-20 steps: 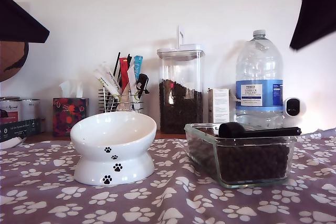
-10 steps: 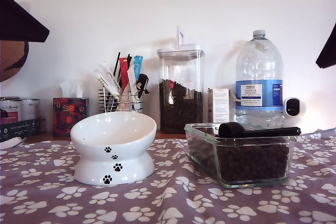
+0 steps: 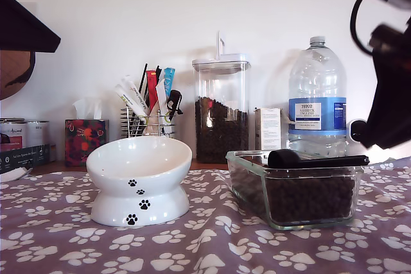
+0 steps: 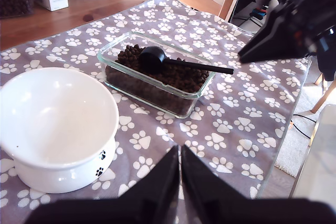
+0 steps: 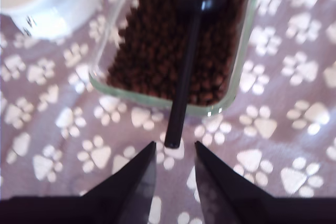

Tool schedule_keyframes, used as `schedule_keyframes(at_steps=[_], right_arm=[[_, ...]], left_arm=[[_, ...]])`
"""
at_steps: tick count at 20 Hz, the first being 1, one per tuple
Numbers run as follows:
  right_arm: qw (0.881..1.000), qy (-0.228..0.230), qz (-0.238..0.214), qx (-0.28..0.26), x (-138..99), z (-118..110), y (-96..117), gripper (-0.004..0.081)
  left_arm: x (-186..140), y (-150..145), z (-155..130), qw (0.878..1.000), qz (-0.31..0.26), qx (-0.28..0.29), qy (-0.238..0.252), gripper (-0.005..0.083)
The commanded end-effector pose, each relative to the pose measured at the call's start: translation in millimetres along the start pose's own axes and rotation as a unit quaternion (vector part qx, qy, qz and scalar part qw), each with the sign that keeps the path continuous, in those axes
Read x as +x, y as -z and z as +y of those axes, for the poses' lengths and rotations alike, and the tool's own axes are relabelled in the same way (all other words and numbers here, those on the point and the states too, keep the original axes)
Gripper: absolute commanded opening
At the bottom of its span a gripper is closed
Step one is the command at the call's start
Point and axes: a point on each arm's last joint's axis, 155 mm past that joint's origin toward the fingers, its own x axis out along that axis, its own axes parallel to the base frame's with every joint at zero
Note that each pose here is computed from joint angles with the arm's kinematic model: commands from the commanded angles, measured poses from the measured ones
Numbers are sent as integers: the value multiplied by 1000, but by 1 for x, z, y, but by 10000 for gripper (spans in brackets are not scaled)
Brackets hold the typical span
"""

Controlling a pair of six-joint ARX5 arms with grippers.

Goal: Measure one spoon of cat food and pour it into the food bowl

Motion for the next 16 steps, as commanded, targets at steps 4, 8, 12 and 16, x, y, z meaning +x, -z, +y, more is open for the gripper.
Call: schedule_keyframes(at_steps=[4, 8, 12, 16], right_arm=[[1000, -3, 9, 4, 7, 1, -10, 231], [1000, -2, 13, 5, 14, 0, -14, 230], [999, -2, 35, 14, 24, -1, -8, 228], [1000, -3, 21, 15, 23, 0, -22, 135]], left_arm=[[2, 6, 1, 1000, 6, -1, 1, -19], [2, 6, 1, 1000, 6, -1, 1, -19], [2, 6, 1, 1000, 6, -1, 1, -19], [2, 6, 1, 1000, 6, -1, 1, -19]])
